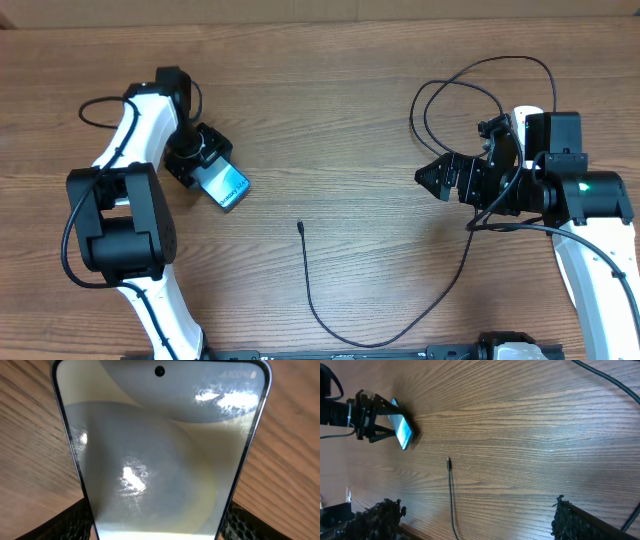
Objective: Plug charger to phone and switch on socket
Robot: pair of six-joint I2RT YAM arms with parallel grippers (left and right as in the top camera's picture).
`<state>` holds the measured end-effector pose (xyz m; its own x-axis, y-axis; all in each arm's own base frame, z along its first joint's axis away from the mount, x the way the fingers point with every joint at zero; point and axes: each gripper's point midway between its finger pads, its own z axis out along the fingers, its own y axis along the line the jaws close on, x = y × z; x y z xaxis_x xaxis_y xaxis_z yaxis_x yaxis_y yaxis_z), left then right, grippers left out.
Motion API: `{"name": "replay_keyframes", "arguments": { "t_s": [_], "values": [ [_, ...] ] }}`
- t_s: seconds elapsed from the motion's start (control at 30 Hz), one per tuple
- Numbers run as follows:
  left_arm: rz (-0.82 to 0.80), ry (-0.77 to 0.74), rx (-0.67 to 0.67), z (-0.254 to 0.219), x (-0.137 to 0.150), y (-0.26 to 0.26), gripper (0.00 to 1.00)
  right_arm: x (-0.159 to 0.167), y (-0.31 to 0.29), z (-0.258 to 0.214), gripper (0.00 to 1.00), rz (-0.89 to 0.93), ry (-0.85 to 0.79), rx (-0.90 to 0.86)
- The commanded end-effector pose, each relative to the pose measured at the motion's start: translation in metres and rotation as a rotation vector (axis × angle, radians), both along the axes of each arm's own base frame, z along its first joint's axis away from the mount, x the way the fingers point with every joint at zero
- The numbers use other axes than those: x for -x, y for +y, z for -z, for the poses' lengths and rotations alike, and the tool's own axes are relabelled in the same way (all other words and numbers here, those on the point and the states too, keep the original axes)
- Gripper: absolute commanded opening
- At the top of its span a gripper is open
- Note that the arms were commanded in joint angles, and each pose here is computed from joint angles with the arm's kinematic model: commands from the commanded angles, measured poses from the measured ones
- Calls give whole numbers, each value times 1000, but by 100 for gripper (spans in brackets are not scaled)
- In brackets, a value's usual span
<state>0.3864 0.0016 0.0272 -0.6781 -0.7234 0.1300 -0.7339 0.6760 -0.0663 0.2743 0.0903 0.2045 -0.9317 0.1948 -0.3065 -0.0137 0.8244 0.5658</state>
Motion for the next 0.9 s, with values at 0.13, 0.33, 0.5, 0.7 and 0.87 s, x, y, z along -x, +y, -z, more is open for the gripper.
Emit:
{"name": "replay_keyframes", "arguments": {
  "t_s": [0.13, 0.33, 0.5, 0.7, 0.87],
  "values": [
    [-13, -49, 113, -38, -20, -18, 41, -5, 2, -10, 100, 6, -25, -8],
    [-18, -47, 254, -47, -20, -41, 41, -7, 2, -11, 100, 17, -28, -14],
    [-27, -49, 443, -62, -20, -70, 41, -7, 2, -11, 100, 17, -28, -14],
    [-40, -34, 613, -80, -16, -93, 41, -7, 2, -11, 100, 21, -26, -16],
    [-51, -32, 720, -94, -17, -106, 40, -7, 2, -11, 100, 22, -24, -17]
  ]
}}
